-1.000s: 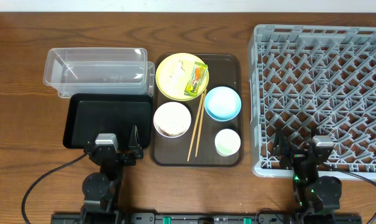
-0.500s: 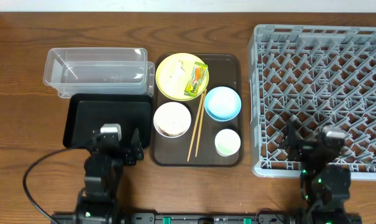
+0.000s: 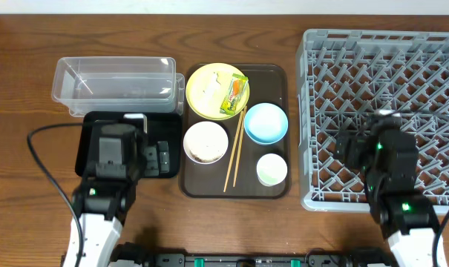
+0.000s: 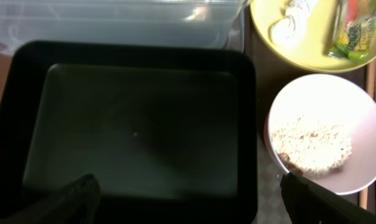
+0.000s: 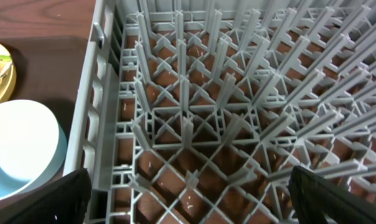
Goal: Sort waste into correct bins and load items into the dishwasher rack
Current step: 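Move the left gripper over the yellow plate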
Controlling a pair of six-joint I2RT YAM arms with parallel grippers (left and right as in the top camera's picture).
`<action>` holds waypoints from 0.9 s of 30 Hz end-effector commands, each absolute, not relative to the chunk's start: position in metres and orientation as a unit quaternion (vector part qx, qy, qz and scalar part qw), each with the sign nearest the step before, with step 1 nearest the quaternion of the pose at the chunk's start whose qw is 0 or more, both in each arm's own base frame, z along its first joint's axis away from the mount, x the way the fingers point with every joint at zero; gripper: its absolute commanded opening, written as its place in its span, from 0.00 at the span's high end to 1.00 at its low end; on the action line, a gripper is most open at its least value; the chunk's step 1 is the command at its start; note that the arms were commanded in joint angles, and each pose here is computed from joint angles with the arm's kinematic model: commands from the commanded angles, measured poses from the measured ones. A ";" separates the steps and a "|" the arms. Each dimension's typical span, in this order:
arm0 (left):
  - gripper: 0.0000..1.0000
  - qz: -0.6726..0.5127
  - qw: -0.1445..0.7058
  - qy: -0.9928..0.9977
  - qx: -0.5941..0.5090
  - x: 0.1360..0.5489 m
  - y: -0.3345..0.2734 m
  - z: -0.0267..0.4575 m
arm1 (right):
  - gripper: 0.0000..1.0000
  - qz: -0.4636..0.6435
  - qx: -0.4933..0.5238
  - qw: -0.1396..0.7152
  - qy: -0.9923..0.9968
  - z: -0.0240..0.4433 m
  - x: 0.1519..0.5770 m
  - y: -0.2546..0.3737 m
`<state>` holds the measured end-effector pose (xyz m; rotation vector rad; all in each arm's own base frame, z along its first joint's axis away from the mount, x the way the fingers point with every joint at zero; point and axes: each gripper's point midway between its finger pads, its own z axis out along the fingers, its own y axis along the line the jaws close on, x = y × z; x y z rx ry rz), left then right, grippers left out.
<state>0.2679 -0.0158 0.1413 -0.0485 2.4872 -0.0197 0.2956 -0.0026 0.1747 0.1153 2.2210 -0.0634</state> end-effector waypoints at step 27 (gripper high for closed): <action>0.09 -0.095 0.406 0.909 0.008 0.348 -0.065 0.184 | 0.01 -0.003 0.013 0.441 0.898 0.183 0.307 0.012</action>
